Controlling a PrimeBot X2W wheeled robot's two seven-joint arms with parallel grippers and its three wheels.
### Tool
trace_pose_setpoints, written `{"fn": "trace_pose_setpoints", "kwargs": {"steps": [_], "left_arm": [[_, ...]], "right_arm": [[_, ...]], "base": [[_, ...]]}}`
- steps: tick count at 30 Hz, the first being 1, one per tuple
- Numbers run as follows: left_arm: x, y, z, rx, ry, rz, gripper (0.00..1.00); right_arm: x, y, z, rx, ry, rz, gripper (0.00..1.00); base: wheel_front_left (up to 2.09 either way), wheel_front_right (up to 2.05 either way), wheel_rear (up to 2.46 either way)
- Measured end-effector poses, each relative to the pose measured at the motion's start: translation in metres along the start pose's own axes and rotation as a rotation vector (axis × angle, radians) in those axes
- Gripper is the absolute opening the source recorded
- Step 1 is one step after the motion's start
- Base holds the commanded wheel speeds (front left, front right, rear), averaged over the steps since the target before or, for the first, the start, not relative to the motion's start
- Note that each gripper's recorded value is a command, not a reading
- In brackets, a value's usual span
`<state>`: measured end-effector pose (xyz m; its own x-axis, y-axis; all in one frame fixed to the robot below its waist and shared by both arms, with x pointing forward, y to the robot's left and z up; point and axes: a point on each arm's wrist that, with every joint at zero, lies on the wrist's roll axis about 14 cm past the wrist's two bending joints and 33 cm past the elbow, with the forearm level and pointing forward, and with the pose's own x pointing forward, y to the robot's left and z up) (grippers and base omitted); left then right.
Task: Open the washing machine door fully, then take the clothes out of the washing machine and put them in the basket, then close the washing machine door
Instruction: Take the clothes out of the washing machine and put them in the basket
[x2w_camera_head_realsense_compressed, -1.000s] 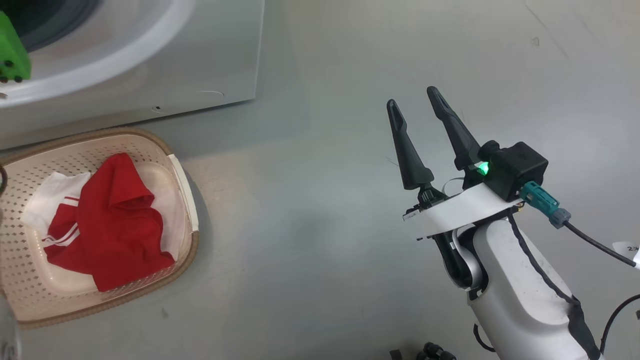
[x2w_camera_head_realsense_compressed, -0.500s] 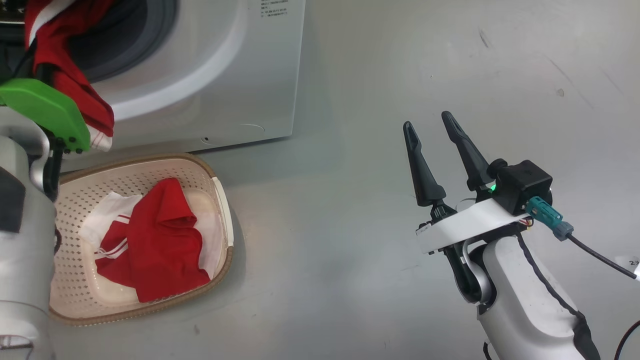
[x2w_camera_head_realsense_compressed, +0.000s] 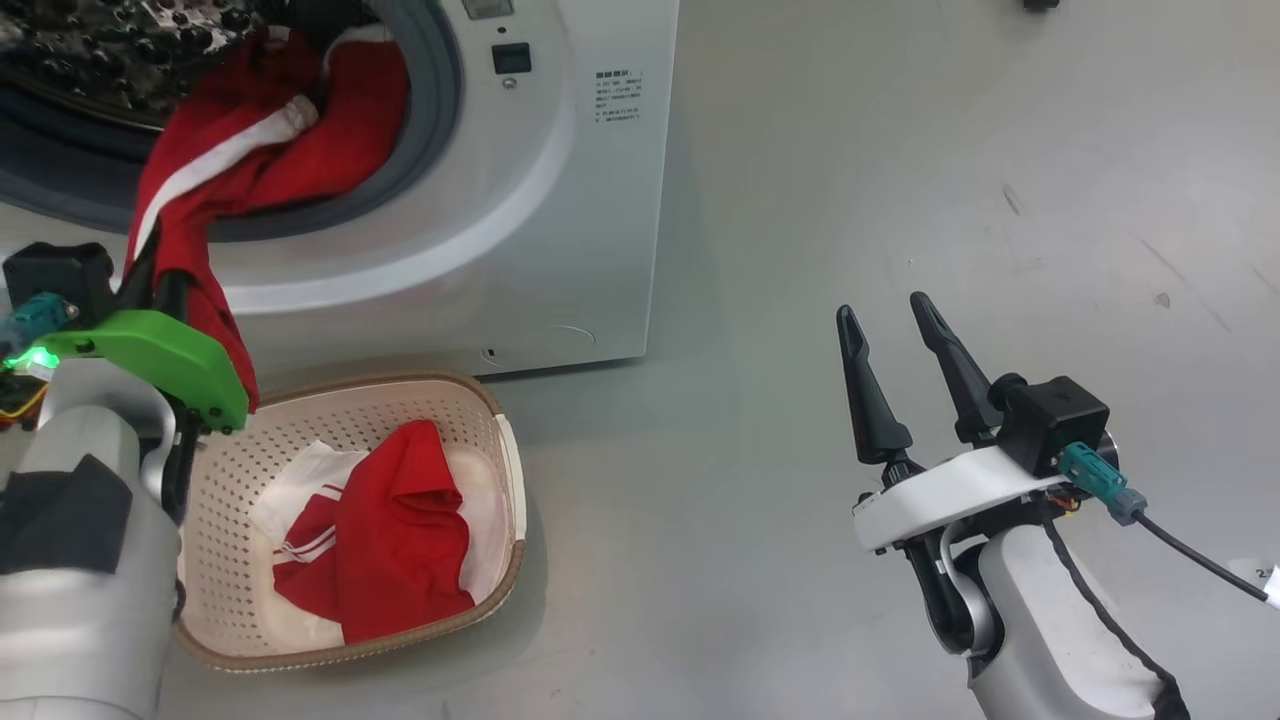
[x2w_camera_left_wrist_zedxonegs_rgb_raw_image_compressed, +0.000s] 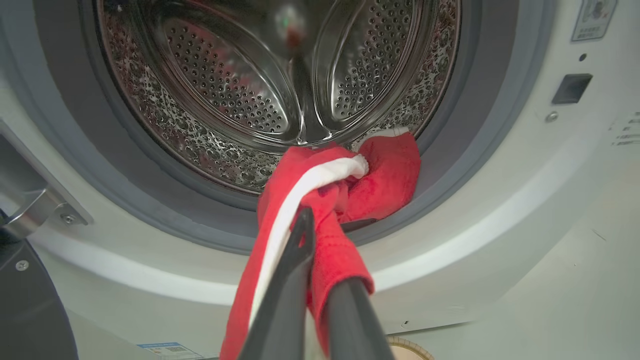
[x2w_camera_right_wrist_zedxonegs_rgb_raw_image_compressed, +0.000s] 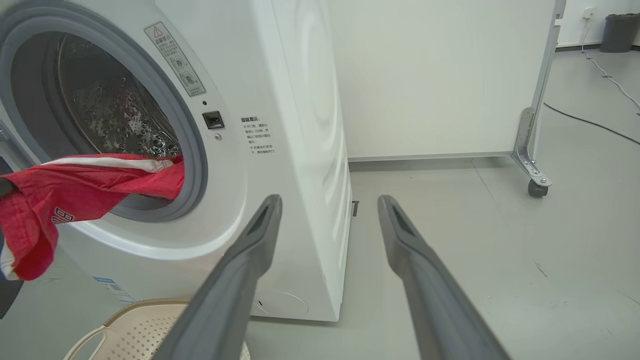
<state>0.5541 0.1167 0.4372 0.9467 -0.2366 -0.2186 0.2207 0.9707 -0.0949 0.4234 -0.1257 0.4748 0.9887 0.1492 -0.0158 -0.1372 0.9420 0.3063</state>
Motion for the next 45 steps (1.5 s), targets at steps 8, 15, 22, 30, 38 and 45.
{"fn": "trace_pose_setpoints", "kwargs": {"steps": [8,15,22,30,38,45], "left_arm": [[-0.034,-0.008,0.001,-0.016,-0.019,-0.004,0.00],[-0.060,-0.003,0.008,-0.019,-0.059,0.015,0.00],[-0.079,0.001,0.019,-0.020,-0.107,0.028,0.00],[-0.085,-0.001,0.060,-0.054,-0.251,0.026,0.00],[-0.099,-0.012,0.122,-0.064,-0.472,-0.009,0.00],[-0.104,-0.019,0.119,-0.069,-0.479,-0.027,0.00]], "right_arm": [[-0.010,0.009,0.011,0.006,-0.029,0.014,1.00],[-0.018,0.020,0.016,0.012,-0.045,0.045,1.00],[-0.022,0.032,0.020,0.016,-0.055,0.080,1.00],[-0.022,0.035,0.020,0.018,-0.056,0.090,1.00],[-0.024,0.033,0.015,0.024,-0.043,0.088,1.00],[-0.024,0.033,0.014,0.024,-0.042,0.086,1.00]], "base": [[0.00,0.00,0.00],[0.00,0.00,0.00],[0.00,0.00,0.00],[0.00,0.00,0.00],[0.00,0.00,0.00],[0.00,0.00,0.00]]}}
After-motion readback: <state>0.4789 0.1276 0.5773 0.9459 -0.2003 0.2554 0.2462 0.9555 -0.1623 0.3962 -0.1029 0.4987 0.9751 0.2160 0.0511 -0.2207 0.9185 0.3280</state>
